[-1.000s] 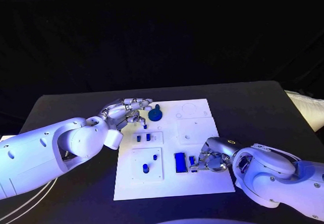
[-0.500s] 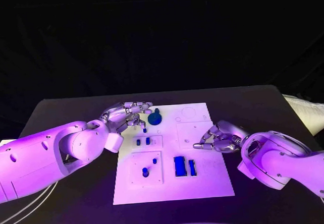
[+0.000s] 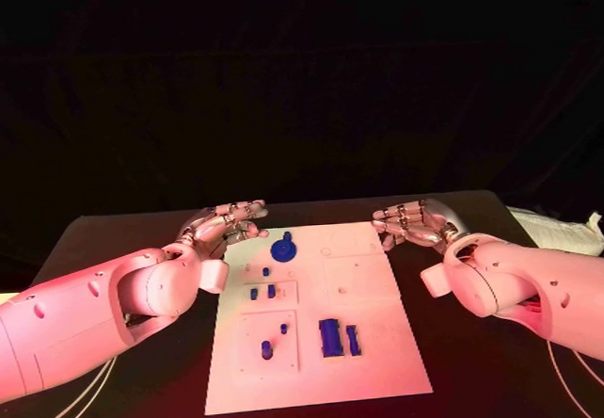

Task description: Assemble the parts on the task board

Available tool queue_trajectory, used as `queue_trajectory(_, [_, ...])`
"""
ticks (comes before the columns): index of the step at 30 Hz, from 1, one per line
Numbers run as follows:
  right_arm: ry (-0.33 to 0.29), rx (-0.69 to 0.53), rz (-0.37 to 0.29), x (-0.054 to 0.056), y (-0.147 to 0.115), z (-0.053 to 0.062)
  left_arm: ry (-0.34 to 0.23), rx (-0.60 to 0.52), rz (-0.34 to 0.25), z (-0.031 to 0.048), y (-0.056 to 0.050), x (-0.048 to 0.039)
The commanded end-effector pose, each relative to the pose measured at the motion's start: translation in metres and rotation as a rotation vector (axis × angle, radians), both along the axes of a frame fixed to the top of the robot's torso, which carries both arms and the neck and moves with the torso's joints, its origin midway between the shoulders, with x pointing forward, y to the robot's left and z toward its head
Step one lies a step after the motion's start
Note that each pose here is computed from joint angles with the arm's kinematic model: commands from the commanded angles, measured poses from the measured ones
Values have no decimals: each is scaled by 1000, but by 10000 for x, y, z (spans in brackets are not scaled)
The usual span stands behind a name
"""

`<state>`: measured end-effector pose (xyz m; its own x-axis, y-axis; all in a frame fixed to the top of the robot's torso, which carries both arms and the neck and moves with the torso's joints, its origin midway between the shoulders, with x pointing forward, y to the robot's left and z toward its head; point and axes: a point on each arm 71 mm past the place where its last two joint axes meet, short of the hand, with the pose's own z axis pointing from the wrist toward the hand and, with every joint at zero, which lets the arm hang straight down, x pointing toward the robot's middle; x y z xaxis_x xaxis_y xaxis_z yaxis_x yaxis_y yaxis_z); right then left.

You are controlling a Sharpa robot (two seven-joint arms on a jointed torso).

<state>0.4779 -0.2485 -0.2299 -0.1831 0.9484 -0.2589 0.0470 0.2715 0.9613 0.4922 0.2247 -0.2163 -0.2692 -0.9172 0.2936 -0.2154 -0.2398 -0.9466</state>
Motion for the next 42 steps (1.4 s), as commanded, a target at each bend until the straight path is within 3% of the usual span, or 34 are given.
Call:
queue_trajectory(1, [-56, 181, -21, 122, -29, 22, -63, 13, 157, 3, 90, 87])
queue_trajectory(6, [-68, 215, -5, 246, 14, -8, -73, 21, 187, -57, 89, 151])
queue_trajectory(11, [-73, 232, 27, 299, 96, -23, -77, 28, 204, -94, 84, 179])
queue_trajectory(12, [-48, 158, -33, 288, 37, -45, -41, 30, 153, -112, 61, 160])
queue_trajectory(14, [-50, 162, -35, 280, 49, -42, -42, 34, 155, -113, 55, 154])
queue_trajectory(22, [-67, 218, -83, 127, 260, -1, -69, 101, 189, -126, -53, 39])
queue_trajectory(31, [-69, 277, -154, -139, 541, 53, -151, 230, 264, -99, -265, -222])
queue_trajectory(36, [-68, 280, -160, -161, 561, 57, -175, 259, 283, -83, -312, -290])
queue_trajectory(42, [-68, 280, -160, -161, 561, 57, -180, 264, 287, -79, -322, -304])
